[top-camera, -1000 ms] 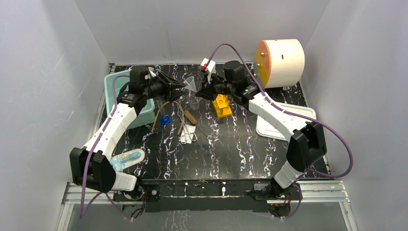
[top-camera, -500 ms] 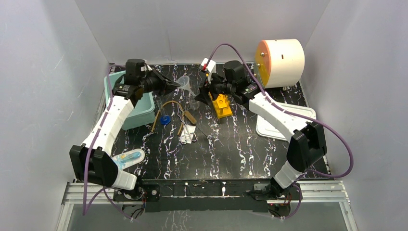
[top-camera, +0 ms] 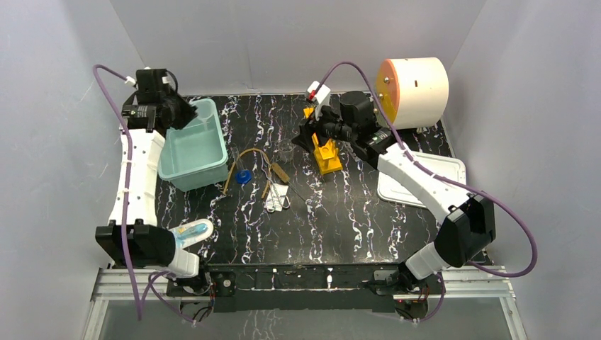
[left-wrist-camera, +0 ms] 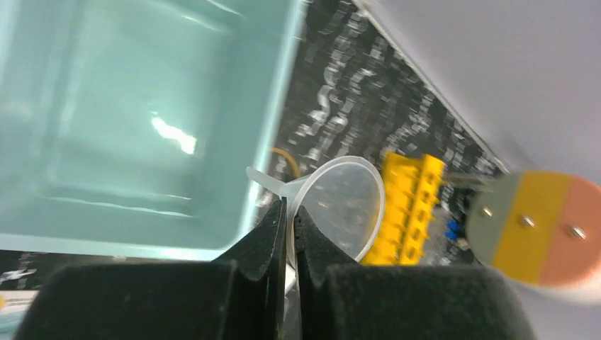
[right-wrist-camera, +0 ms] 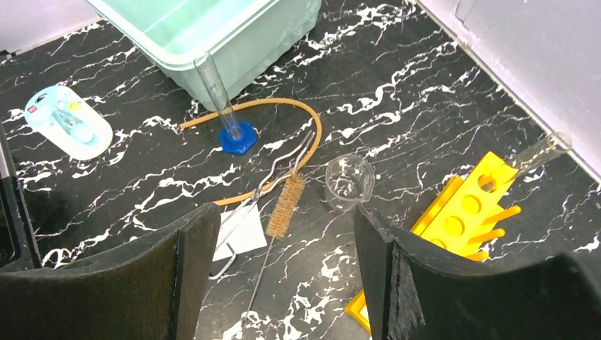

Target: Organize the chemistry lab equipment

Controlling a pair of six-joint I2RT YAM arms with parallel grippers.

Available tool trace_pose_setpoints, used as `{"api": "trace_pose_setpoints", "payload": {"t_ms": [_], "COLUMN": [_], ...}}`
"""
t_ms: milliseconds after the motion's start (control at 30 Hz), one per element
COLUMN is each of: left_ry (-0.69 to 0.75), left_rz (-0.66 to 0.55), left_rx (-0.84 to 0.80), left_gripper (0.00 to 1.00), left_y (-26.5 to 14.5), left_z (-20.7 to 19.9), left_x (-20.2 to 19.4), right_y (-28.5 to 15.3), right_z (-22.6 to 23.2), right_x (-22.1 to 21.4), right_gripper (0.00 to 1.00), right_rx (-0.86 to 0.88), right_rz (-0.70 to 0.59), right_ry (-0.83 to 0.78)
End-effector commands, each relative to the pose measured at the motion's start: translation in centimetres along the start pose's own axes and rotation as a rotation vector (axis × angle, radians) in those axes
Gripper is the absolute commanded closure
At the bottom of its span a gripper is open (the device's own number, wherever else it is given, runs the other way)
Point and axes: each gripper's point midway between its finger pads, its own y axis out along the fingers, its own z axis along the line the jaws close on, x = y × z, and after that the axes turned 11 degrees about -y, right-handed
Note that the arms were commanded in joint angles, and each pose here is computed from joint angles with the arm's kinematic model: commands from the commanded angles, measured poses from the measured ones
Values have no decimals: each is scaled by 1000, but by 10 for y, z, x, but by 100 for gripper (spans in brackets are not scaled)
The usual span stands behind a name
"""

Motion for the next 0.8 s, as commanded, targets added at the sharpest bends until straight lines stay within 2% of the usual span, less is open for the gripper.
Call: {"api": "trace_pose_setpoints", "payload": {"t_ms": [0,200,400,567,767], "left_ry": [8,-172,-197,-269,-258], "left_rz": [-4,161,249,325,285], "left_rx": [269,266,281,310,330], "left_gripper": [100,100,100,100,98], "left_y": [29,78,125,155,189], "left_z": [77,116,121,134,138], "left_x": [24,17,12,-10,-14], "right_y": [-2,-2,-5,-7,0], "right_z": [-3,2,-1,-7,-13], "right_x": [9,6,-3,-7,-3], "right_gripper": [23,23,23,23,23], "right_rx": [-26,-12,-45,-79,-86], "right_rz": [-44,-53,-33,-16,-15], "right_ry": [33,58,45,22,22]}}
